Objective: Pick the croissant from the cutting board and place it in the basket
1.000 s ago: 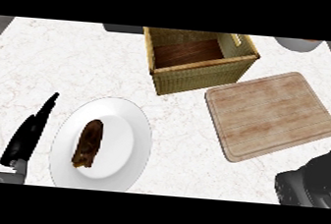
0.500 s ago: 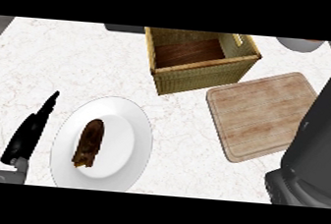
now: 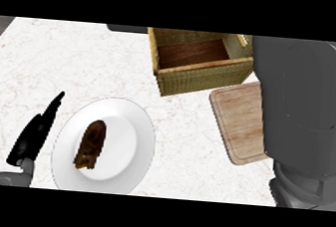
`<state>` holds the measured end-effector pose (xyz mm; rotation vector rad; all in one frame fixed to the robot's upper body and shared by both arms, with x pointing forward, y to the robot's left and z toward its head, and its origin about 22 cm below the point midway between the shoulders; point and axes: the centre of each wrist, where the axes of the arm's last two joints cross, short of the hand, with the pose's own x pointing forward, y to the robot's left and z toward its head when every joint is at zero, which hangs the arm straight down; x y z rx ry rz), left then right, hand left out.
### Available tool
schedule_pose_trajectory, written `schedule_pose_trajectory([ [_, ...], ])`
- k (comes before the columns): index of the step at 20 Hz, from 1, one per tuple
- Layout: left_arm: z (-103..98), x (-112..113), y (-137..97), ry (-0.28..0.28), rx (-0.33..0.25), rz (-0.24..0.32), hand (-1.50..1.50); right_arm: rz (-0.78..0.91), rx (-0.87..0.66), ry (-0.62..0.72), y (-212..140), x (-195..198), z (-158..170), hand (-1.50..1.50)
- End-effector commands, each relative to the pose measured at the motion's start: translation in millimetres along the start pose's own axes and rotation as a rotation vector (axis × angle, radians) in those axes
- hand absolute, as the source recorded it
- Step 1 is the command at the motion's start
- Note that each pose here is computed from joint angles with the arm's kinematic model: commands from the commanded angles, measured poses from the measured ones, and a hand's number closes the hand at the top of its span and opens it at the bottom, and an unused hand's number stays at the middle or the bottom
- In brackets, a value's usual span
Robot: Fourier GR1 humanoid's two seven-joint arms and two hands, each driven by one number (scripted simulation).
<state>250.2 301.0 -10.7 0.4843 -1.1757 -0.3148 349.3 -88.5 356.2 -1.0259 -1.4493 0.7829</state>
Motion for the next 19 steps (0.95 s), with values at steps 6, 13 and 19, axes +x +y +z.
schedule_pose_trajectory([
  [6,-0.7,-18.4,10.8,0.017,-0.004,-0.015,0.0,-0.104,-0.013,0.011,46.0,-5.8,-26.9,-1.5],
  [13,4.8,-12.4,9.9,0.021,-0.011,-0.003,0.0,-0.318,-0.231,0.11,37.8,-9.4,-27.2,-1.5],
  [19,5.4,-6.0,-8.2,0.046,0.019,0.006,0.0,-0.436,-0.286,0.302,10.0,-54.6,-27.9,-1.5],
])
